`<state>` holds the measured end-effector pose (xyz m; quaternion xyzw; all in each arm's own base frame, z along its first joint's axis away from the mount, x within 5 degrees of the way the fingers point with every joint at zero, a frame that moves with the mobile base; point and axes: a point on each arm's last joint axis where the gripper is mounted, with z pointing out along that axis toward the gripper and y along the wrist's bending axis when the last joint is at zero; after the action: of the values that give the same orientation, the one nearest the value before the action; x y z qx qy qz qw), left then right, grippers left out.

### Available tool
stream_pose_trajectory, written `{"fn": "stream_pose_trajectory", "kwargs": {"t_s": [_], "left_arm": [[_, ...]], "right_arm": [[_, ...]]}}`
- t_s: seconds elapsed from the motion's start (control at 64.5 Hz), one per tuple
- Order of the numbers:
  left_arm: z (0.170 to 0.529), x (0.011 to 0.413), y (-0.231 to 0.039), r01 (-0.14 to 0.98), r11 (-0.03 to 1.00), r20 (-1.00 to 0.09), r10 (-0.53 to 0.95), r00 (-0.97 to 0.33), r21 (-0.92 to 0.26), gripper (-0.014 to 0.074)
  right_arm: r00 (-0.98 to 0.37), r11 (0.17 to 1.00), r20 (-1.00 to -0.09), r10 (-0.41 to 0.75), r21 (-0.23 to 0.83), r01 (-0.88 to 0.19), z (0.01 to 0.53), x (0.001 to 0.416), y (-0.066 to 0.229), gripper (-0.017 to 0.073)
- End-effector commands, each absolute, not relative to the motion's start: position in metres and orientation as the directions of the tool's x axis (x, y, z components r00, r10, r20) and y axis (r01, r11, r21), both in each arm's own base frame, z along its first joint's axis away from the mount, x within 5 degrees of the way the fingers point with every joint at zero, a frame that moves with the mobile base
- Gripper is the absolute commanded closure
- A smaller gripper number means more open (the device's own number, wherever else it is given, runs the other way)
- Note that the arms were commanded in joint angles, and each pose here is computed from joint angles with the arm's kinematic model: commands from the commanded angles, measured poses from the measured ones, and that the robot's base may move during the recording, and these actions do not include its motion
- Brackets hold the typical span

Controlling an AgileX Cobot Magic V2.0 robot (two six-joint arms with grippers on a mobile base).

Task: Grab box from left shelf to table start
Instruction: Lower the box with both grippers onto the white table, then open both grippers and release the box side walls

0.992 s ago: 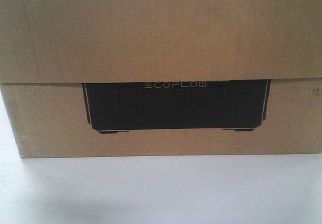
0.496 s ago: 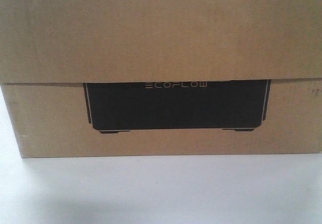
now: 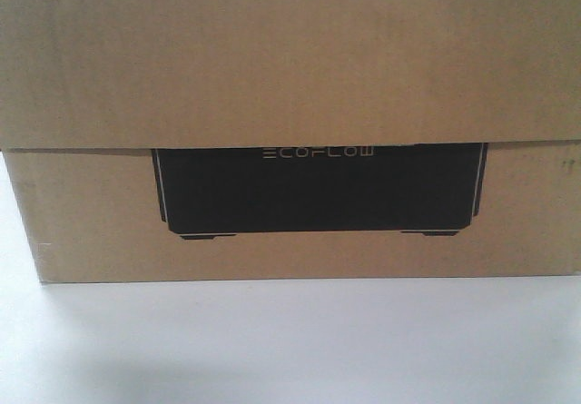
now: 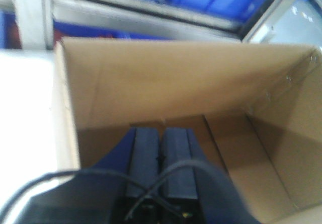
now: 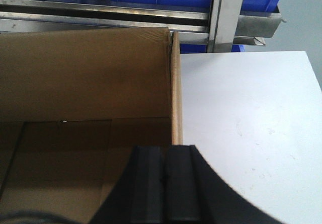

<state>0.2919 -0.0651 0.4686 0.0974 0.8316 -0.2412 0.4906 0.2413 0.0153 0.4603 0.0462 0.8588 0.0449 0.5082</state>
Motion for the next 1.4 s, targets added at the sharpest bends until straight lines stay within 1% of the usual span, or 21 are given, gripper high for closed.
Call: {"fn": "stream_pose_trajectory", "kwargs": {"t_s": [0.0, 0.078, 0.155, 0.233, 0.264, 0.341, 0.558, 0.744, 0.837, 0.93, 1.008, 1.38], "left_arm": [[0.497, 0.266, -0.061, 0.423, 0.867, -0.934, -0.122, -0.335, -0.265, 0.0684], [0.493, 0.254, -0.057, 0.411, 0.88, -0.949, -0.12, -0.291, -0.237, 0.0684], [0.486, 0.241, -0.052, 0.374, 0.897, -0.958, -0.154, -0.24, -0.238, 0.0684], [0.474, 0.226, -0.046, 0.328, 0.912, -0.963, -0.189, -0.193, -0.245, 0.0684], [0.468, 0.22, -0.043, 0.308, 0.919, -0.964, -0.203, -0.17, -0.248, 0.0684], [0.451, 0.203, -0.036, 0.264, 0.93, -0.965, -0.227, -0.128, -0.254, 0.0684], [0.396, 0.154, -0.024, 0.184, 0.947, -0.965, -0.254, -0.07, -0.263, 0.0684], [0.344, 0.118, -0.009, 0.086, 0.96, -0.961, -0.272, 0.053, -0.267, 0.0684], [0.325, 0.105, -0.002, 0.041, 0.973, -0.964, -0.23, 0.135, -0.227, 0.0684], [0.309, 0.094, 0.0, 0.017, 0.992, -0.975, -0.126, 0.185, -0.125, 0.0684], [0.3, 0.089, -0.001, 0.018, 0.998, -0.98, -0.066, 0.185, -0.063, 0.0684], [0.297, 0.087, -0.001, 0.022, 0.998, -0.981, -0.066, 0.181, -0.063, 0.0684]], "right_arm": [[-0.345, 0.993, -0.932, 0.111, 0.113, 0.017, 0.478, 0.228, 0.013, 0.0512], [-0.307, 0.994, -0.946, 0.108, 0.111, 0.009, 0.471, 0.217, 0.012, 0.0511], [-0.235, 0.995, -0.967, 0.095, 0.098, -0.002, 0.462, 0.203, 0.011, 0.0511], [-0.161, 0.997, -0.984, 0.078, 0.081, -0.014, 0.449, 0.188, 0.01, 0.0511], [-0.108, 0.997, -0.991, 0.075, 0.078, -0.023, 0.446, 0.178, 0.009, 0.0511], [-0.065, 0.996, -0.995, 0.075, 0.077, -0.035, 0.43, 0.162, 0.009, 0.0511], [-0.066, 0.996, -0.994, 0.082, 0.085, -0.04, 0.385, 0.12, 0.006, 0.0511], [-0.033, 0.995, -0.996, 0.082, 0.084, -0.048, 0.348, 0.094, 0.005, 0.051], [0.03, 0.996, -0.998, 0.062, 0.06, -0.058, 0.33, 0.084, 0.005, 0.051], [0.092, 0.998, -0.996, 0.011, 0.005, -0.067, 0.312, 0.079, 0.005, 0.051], [0.138, 0.997, -0.99, -0.011, -0.023, -0.079, 0.304, 0.079, 0.007, 0.051], [0.146, 0.996, -0.989, -0.011, -0.023, -0.085, 0.299, 0.079, 0.007, 0.051]]}}
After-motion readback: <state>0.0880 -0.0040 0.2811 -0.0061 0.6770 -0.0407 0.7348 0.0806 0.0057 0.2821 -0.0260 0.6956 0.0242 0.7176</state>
